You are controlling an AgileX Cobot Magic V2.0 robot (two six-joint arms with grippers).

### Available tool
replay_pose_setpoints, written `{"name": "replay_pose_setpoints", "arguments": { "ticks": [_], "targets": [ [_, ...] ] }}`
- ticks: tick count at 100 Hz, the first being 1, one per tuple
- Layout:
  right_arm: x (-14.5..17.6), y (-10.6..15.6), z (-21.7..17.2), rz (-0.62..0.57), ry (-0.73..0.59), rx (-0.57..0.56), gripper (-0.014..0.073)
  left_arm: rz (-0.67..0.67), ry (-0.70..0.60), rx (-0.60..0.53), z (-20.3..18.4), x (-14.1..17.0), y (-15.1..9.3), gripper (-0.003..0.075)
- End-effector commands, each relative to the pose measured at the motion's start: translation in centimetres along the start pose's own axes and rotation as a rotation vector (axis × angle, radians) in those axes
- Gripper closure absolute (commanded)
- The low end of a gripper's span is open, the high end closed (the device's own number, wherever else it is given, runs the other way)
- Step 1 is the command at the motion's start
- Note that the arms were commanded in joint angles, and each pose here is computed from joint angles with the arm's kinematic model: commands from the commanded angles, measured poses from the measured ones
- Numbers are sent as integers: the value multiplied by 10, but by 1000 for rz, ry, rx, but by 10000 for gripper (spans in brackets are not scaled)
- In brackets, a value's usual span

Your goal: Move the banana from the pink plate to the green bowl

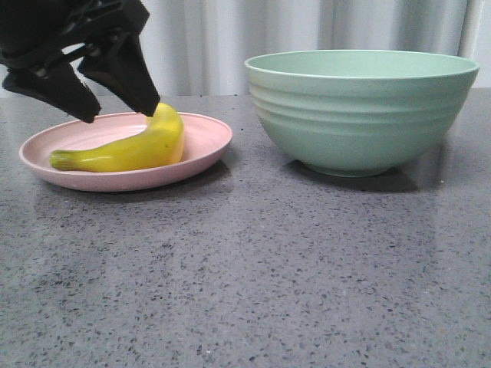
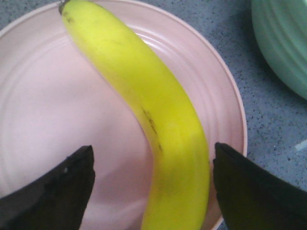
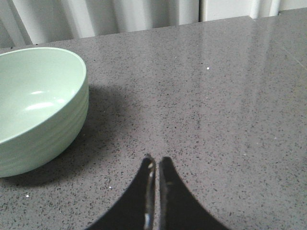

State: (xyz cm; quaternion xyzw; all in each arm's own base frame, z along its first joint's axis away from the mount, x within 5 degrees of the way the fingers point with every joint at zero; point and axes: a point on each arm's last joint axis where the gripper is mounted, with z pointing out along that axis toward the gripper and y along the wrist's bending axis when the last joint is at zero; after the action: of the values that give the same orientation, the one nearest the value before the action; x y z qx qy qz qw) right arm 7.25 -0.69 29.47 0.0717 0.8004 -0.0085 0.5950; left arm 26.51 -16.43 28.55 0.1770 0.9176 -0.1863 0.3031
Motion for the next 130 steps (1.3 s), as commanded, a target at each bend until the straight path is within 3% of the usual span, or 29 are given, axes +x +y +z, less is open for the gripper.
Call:
{"name": "replay_pose_setpoints", "arguments": {
  "ticks": [1, 31, 64, 78, 100, 130],
  "targets": [
    [-17, 1, -2, -9, -99, -3, 667, -10, -83, 32, -10, -16, -9, 246],
    [-17, 1, -3, -9, -101, -3, 667, 57, -18, 58, 10, -9, -23, 246],
    [-17, 1, -3, -9, -101, -3, 667, 53, 17, 49, 25, -6, -20, 261],
    [-17, 1, -3, -9, -101, -3, 667, 53, 25, 49, 27, -5, -20, 378],
    [-19, 3, -3, -17, -119, -35, 667, 53, 29, 49, 27, -4, -20, 739],
    [-34, 13, -4, -44, -62, -131, 664, 73, 31, 51, 18, -10, -23, 739]
  ]
}}
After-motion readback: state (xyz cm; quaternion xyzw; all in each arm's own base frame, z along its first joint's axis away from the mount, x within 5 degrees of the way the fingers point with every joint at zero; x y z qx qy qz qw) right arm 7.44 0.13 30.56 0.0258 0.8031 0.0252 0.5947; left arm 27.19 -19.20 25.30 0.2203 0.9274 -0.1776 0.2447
